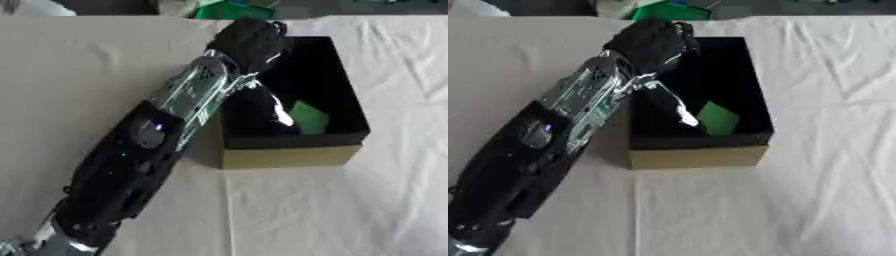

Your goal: Pick up objects on the table and place them in the box.

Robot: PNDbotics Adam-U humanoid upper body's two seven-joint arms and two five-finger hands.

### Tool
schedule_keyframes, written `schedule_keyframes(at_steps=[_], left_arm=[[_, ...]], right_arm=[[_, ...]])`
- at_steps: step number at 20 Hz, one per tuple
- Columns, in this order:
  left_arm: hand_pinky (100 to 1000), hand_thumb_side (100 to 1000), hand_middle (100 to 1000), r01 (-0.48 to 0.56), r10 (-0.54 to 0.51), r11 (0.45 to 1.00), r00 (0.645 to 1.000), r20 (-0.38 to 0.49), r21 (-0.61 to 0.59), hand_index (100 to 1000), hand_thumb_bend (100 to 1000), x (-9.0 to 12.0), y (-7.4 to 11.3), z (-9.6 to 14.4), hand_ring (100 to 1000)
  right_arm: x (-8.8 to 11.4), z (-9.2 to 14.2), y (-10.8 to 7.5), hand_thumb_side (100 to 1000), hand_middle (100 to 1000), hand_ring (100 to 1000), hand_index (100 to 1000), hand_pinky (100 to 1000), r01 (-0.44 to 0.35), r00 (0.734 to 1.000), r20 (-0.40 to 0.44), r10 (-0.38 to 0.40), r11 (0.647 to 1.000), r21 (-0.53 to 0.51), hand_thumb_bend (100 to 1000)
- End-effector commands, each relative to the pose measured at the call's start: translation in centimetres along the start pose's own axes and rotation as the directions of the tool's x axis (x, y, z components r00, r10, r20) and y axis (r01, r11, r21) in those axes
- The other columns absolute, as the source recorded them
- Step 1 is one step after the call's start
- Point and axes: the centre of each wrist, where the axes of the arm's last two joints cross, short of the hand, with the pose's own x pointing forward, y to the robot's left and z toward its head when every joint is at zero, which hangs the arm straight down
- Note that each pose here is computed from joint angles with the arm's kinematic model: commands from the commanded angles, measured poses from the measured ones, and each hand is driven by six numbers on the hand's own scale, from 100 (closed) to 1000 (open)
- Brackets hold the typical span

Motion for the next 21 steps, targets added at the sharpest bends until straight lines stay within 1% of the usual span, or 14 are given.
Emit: schedule_keyframes(at_steps=[1,3,4,6,9,12,18,21], left_arm=[[639,750,700,-0.024,0.026,0.994,0.999,-0.021,0.106,768,926,-0.8,2.3,0.6,666],[625,726,687,-0.06,0.065,0.985,0.998,-0.023,0.164,757,901,-1.2,3.3,1.3,650],[609,701,673,-0.086,0.092,0.977,0.995,-0.024,0.196,744,858,-1.5,3.9,1.7,631],[591,691,660,-0.148,0.159,0.955,0.987,-0.019,0.257,733,846,-2.2,5.1,2.9,614],[562,667,636,-0.27,0.291,0.891,0.957,-0.003,0.366,711,838,-4.1,7.2,5.5,588],[553,653,626,-0.34,0.383,0.82,0.924,-0.001,0.46,702,838,-6.1,8.8,8.1,580],[552,661,631,-0.435,0.507,0.699,0.861,0.035,0.567,704,842,-9.0,10.0,13.5,583],[557,668,633,-0.448,0.551,0.63,0.833,0.04,0.635,706,837,-10.2,10.0,16.3,587]], right_arm=[[0.7,-0.6,-0.4,1000,803,789,827,869,-0.011,0.999,0.034,0.011,1.0,-0.002,100],[0.7,-0.6,-0.5,1000,803,789,826,869,-0.015,0.999,0.037,0.016,1.0,-0.002,100],[0.7,-0.7,-0.6,1000,803,789,826,868,-0.018,0.999,0.04,0.018,1.0,-0.003,100],[0.7,-0.8,-0.7,1000,802,788,826,868,-0.024,0.999,0.045,0.024,1.0,-0.006,100],[0.7,-0.7,-1.0,1000,802,788,826,868,-0.039,0.998,0.048,0.039,0.999,-0.008,100],[0.7,-0.7,-1.2,1000,803,789,826,868,-0.051,0.997,0.05,0.052,0.999,-0.009,100],[0.7,-0.8,-1.6,1000,804,790,827,868,-0.072,0.995,0.061,0.073,0.997,-0.013,100],[0.7,-0.7,-1.8,1000,804,790,827,869,-0.086,0.994,0.065,0.087,0.996,-0.017,100]])
